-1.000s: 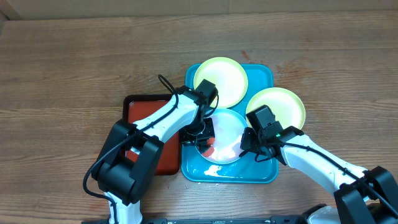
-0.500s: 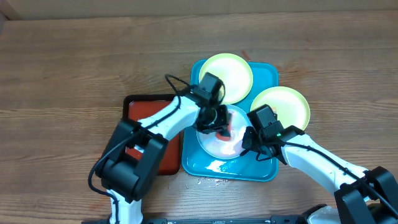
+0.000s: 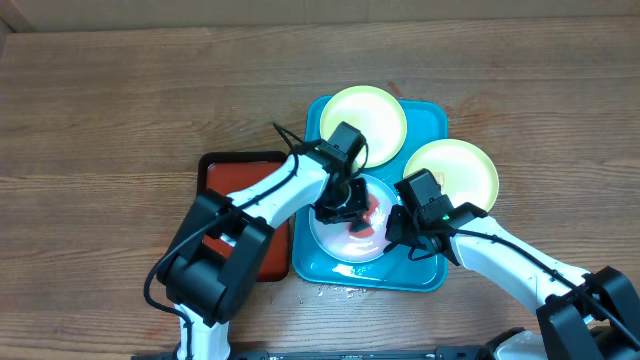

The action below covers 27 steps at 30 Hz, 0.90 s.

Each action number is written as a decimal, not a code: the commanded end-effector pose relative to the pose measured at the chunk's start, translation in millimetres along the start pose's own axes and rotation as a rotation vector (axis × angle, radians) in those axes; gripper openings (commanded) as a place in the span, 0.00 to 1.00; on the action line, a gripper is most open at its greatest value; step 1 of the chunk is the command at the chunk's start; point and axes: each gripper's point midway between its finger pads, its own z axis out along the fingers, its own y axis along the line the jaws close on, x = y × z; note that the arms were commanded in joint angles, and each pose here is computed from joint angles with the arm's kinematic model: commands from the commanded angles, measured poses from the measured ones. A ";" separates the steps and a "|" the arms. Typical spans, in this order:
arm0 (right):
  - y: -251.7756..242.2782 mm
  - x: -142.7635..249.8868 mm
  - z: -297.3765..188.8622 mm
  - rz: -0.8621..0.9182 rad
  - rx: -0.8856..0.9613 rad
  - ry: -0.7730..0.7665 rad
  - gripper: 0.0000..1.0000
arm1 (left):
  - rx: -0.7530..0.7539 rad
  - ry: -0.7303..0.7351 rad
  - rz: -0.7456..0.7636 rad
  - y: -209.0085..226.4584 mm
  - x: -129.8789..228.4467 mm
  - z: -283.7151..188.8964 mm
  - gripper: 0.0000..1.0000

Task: Clean dirty plates on tray and stack at the side
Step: 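Scrub the white plate with the sponge held in left gripper, then return the sponge to the black tray with left gripper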

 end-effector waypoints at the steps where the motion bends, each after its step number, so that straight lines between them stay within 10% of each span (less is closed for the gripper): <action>1: -12.9 3.5 4.4 -0.016 0.056 0.010 0.04 | -0.285 -0.142 -0.099 68.2 -28.0 -15.7 0.04; 8: -13.0 3.5 4.4 -0.016 0.056 0.010 0.04 | -0.419 -0.158 -0.091 89.9 -19.2 -36.3 0.04; 18: -14.8 5.5 4.3 -0.040 0.063 0.019 0.04 | -0.166 -0.240 -0.013 45.0 -1.7 -119.0 0.04; 27: -15.6 6.3 4.2 -0.049 0.066 0.023 0.04 | -0.473 -0.298 -0.152 157.2 2.4 -152.2 0.04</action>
